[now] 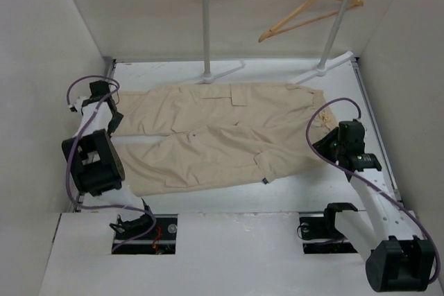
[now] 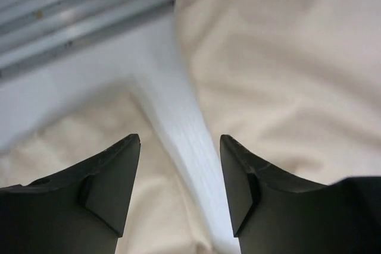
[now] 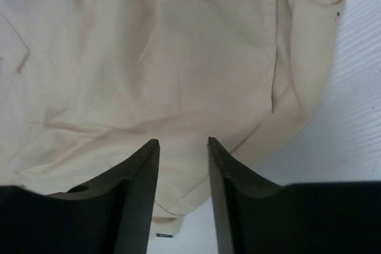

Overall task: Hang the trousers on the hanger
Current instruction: Flatten out the trousers at the center of the board.

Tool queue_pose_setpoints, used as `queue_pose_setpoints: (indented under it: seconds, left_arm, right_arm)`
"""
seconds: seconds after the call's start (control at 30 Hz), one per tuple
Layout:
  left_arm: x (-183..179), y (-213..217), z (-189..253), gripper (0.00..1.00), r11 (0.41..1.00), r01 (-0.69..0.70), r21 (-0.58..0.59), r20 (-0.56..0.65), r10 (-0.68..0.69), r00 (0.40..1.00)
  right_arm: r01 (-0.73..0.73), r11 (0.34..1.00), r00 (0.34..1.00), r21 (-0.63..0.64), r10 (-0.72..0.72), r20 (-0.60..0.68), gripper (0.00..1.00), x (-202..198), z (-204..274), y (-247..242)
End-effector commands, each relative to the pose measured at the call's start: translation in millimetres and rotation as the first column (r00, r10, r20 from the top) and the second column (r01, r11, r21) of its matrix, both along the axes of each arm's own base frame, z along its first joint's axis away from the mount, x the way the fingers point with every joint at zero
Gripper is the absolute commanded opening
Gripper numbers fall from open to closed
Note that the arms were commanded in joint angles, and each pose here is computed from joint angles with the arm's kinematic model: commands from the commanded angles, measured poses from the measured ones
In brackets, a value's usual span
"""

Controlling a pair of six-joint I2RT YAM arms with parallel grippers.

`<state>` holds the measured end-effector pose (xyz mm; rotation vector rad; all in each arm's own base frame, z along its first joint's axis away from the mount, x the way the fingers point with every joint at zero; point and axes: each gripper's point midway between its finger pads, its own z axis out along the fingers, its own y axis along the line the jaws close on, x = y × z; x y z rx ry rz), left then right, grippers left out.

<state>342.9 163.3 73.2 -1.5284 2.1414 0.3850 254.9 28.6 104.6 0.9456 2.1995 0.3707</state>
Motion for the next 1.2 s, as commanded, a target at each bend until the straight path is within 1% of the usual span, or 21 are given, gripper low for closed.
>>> queue_pose_setpoints:
  seconds: [0.0, 0.03, 0.07, 0.13, 0.17, 0.27, 0.3, 0.37, 0.43, 0.5, 0.57, 0.63, 0.7, 0.8, 0.87, 1.0, 1.07, 1.13, 1.17]
  left_arm:
    - [-7.0, -29.7, 29.3, 0.53, 0.999, 0.041, 0.026, 0.13, -0.044, 0.991]
    - [-8.7, -42.3, 28.2, 0.52, 0.998, 0.063, 0.018, 0.143, -0.065, 0.988]
    - [-9.6, -56.0, 27.3, 0.52, 0.997, 0.082, 0.008, 0.158, -0.082, 0.984]
    - [-7.5, -88.1, 30.0, 0.49, 0.99, 0.14, -0.016, 0.194, -0.134, 0.972]
    - [-4.7, -108.3, 33.4, 0.48, 0.983, 0.181, -0.023, 0.22, -0.172, 0.96]
    - [1.0, -167.6, 47.4, 0.43, 0.944, 0.33, -0.016, 0.288, -0.311, 0.905]
    - [-0.6, -193.1, 53.5, 0.41, 0.918, 0.396, -0.006, 0.31, -0.375, 0.874]
    - [-8.5, -220.8, 58.4, 0.4, 0.883, 0.47, 0.004, 0.328, -0.445, 0.833]
    - [-24.9, -241.8, 58.2, 0.4, 0.846, 0.532, 0.004, 0.328, -0.504, 0.799]
    - [-47.5, -254.0, 48.2, 0.41, 0.815, 0.579, -0.012, 0.315, -0.547, 0.776]
    - [-72.5, -256.7, 34.3, 0.42, 0.797, 0.604, -0.028, 0.29, -0.572, 0.767]
    - [-96.1, -253.1, 19.8, 0.43, 0.791, 0.611, -0.046, 0.267, -0.579, 0.77]
    - [-114.4, -246.0, 9.7, 0.43, 0.793, 0.606, -0.063, 0.253, -0.575, 0.778]
    - [-135.3, -240.9, 2.7, 0.43, 0.788, 0.609, -0.094, 0.239, -0.576, 0.782]
    - [-146.5, -235.9, 1.4, 0.43, 0.79, 0.605, -0.099, 0.223, -0.575, 0.787]
    - [-161.2, -220.8, 5.9, 0.45, 0.816, 0.569, -0.101, 0.202, -0.543, 0.815]
    - [-170.1, -208.9, 4.4, 0.47, 0.84, 0.532, -0.111, 0.161, -0.513, 0.843]
    - [-181.8, -192.9, 0.4, 0.48, 0.875, 0.468, -0.124, 0.099, -0.458, 0.883]
    - [-187.8, -184.2, -1.4, 0.49, 0.895, 0.428, -0.127, 0.069, -0.423, 0.904]
  right_arm:
    - [0.06, 0.998, 0.994, 0.006, -0.06, 0.088, 0.27, 9.5, 18.8, -10.9]
    - [0.075, 0.997, 0.993, 0.011, -0.076, 0.091, 0.17, 11.0, 21.6, -13.7]
    - [0.083, 0.996, 0.992, 0.021, -0.085, 0.092, 0.11, 14.1, 25.8, -14.6]
    - [0.081, 0.996, 0.99, 0.04, -0.085, 0.11, 0.1, 26.3, 39.5, -12.9]
    - [0.093, 0.995, 0.987, 0.044, -0.098, 0.13, 0.11, 35.1, 48.8, -14.2]
    - [0.092, 0.995, 0.977, 0.03, -0.096, 0.191, 0.25, 75.1, 74.4, -18.0]
    - [0.099, 0.995, 0.975, 0.018, -0.1, 0.2, 0.34, 89.3, 78.3, -22.3]
    - [0.111, 0.994, 0.975, -0.016, -0.106, 0.198, 0.48, 114.9, 79.6, -33.3]
    - [0.168, 0.984, 0.974, -0.063, -0.156, 0.166, 0.58, 137.2, 71.2, -60.7]
    - [0.226, 0.969, 0.97, -0.095, -0.215, 0.115, 0.63, 147.6, 52.8, -85.0]
    - [0.257, 0.959, 0.966, -0.121, -0.25, 0.07, 0.65, 157.0, 36.4, -107.7]
    - [0.244, 0.961, 0.97, -0.131, -0.239, 0.05, 0.67, 170.1, 29.1, -117.1]
    - [0.187, 0.968, 0.982, -0.166, -0.187, 0.02, 0.68, 182.1, 21.7, -118.5]
    - [0.145, 0.97, 0.984, -0.195, -0.163, -0.078, 0.7, 176.3, -0.8, -120.0]
    - [0.146, 0.972, 0.976, -0.184, -0.172, -0.134, 0.68, 164.4, -17.7, -117.2]
    - [0.174, 0.973, 0.96, -0.154, -0.202, -0.193, 0.56, 147.2, -38.1, -112.9]
    - [0.196, 0.972, 0.95, -0.132, -0.222, -0.22, 0.42, 140.7, -43.9, -116.7]
    - [0.241, 0.964, 0.936, -0.11, -0.261, -0.238, 0.2, 132.0, -47.3, -123.9]
    - [0.265, 0.959, 0.929, -0.099, -0.282, -0.241, 0.14, 127.7, -47.9, -127.3]
